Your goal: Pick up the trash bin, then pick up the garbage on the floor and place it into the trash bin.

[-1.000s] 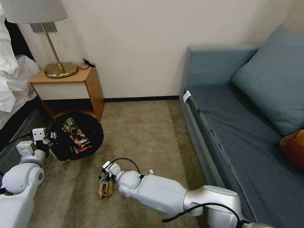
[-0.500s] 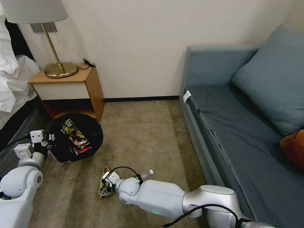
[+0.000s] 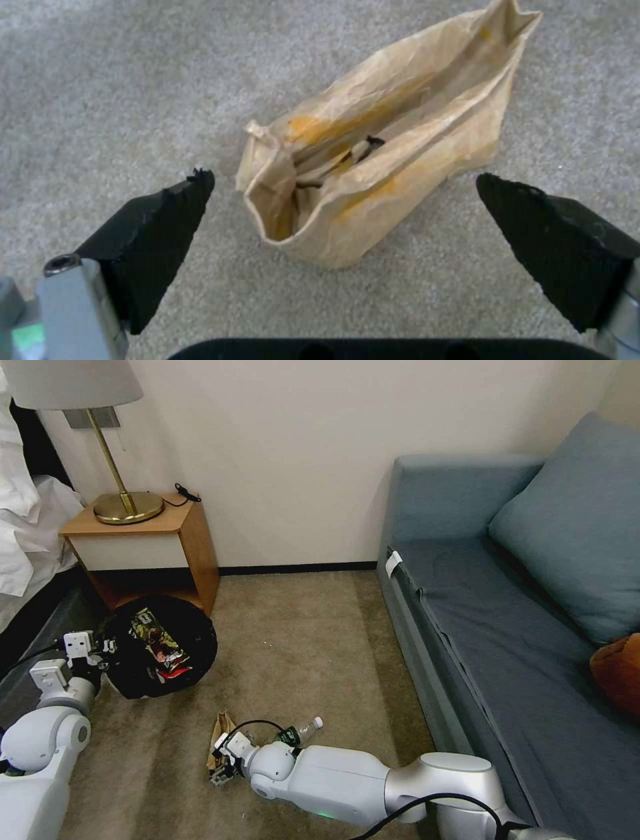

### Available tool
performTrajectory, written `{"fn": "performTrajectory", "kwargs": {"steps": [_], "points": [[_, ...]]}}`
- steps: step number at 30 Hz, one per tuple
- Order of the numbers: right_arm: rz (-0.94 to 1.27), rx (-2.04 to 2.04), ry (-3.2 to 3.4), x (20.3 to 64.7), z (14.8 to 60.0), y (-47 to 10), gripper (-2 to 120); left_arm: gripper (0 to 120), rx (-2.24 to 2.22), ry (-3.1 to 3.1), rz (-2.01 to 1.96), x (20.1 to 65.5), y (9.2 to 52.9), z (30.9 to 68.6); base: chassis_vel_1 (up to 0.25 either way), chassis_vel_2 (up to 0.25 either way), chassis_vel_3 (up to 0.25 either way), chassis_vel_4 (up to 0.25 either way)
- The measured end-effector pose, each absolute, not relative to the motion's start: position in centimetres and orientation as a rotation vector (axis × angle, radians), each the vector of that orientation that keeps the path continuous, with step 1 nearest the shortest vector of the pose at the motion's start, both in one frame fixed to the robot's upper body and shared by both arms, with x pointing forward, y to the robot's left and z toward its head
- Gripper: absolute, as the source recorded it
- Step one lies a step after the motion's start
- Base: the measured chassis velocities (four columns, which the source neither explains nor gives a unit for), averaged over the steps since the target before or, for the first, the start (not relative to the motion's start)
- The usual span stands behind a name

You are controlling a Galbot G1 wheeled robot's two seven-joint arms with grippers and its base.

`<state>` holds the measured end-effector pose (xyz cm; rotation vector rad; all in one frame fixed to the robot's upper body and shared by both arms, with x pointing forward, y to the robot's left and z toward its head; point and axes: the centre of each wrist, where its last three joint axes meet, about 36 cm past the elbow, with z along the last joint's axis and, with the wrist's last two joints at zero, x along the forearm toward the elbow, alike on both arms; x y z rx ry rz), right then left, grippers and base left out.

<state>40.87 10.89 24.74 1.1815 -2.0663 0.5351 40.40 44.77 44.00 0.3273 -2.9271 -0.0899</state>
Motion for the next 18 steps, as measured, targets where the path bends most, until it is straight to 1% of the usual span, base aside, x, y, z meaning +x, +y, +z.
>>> {"fn": "performTrajectory", "kwargs": {"steps": [5, 8, 15, 18], "points": [[0.548, 1.197, -2.057, 40.93, 24.65, 10.81, 100, 5, 0.327, -2.926, -0.088, 40.43, 44.83, 43.91, 0.000, 0.000, 0.000, 0.000], [0.560, 1.208, -2.051, 41.20, 24.65, 10.71, 98, 5, 0.328, -2.925, -0.087, 40.45, 44.93, 43.79, 0.000, 0.000, 0.000, 0.000], [0.589, 1.222, -2.041, 41.28, 24.27, 10.47, 87, 5, 0.324, -2.925, -0.082, 40.61, 44.95, 43.68, 0.000, 0.000, 0.000, 0.000], [0.590, 1.223, -2.039, 41.24, 24.22, 10.45, 86, 5, 0.324, -2.927, -0.080, 40.68, 44.95, 43.70, 0.000, 0.000, 0.000, 0.000]]}}
